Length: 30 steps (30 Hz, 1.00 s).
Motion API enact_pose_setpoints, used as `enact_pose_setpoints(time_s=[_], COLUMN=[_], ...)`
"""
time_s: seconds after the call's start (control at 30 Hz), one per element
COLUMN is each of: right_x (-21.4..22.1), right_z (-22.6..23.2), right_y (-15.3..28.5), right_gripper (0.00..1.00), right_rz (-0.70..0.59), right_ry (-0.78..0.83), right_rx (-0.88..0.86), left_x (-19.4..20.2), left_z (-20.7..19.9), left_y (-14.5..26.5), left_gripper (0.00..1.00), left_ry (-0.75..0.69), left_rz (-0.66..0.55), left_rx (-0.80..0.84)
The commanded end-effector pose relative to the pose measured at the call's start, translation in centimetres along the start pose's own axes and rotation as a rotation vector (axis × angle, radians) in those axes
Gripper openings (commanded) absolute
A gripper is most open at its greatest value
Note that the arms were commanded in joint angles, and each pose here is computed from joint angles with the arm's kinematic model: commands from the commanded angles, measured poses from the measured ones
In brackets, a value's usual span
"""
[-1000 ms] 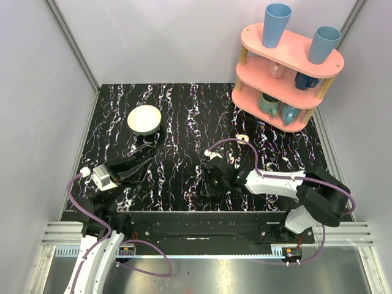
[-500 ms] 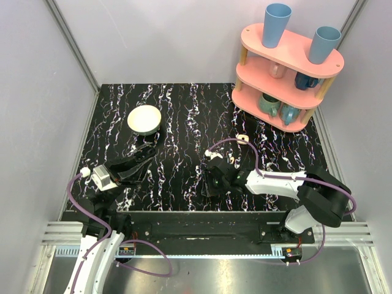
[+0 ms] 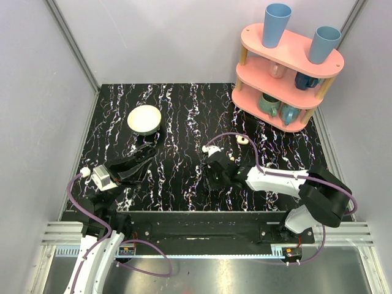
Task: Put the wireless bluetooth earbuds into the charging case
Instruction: Move the left earbud to the center of the board, then pick up the left earbud from the center of the board.
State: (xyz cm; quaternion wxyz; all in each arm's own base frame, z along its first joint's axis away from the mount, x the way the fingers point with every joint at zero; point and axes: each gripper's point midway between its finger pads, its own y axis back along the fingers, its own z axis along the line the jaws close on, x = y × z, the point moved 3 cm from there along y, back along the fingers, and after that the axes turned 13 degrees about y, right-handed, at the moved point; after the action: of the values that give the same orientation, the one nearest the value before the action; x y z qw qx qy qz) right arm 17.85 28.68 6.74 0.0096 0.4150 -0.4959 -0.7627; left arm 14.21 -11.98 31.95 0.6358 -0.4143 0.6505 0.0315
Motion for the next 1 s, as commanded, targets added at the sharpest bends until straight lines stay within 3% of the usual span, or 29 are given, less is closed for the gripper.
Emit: enact_pose_setpoints(time_s=[0.0, 0.1, 0.27, 0.57, 0.97], right_x=[-2.9, -2.6, -3.0, -1.6, -0.6], right_z=[-0.9, -1.7, 0.2, 0.8, 0.0], right_y=[-0.1, -0.6, -1.2, -2.1, -2.4], right_gripper=[0.38, 0.38, 0.37, 0.36, 0.35], right_rz=[-0.083, -0.053, -0.037, 0.056, 0.103], right_ry=[0.136, 0.232, 0.341, 0.403, 0.44], right_rx=[-0.026, -0.01, -0.159, -0.238, -0.207], left_x=[-1.0, -1.0, -1.0, -1.0, -1.0], left_z=[-0.2, -0.2, -0.2, -0.2, -0.2], left_y=[-0.1, -0.1, -0.1, -0.1, -0.1], left_gripper=[0.06, 0.06, 0.05, 0.05, 0.05], left_ry=[-0.023, -0.022, -0.023, -0.029, -0.029], left_rz=[-0.037, -0.036, -0.035, -0.037, -0.036], left_rx=[0.006, 0.006, 0.004, 0.002, 0.002])
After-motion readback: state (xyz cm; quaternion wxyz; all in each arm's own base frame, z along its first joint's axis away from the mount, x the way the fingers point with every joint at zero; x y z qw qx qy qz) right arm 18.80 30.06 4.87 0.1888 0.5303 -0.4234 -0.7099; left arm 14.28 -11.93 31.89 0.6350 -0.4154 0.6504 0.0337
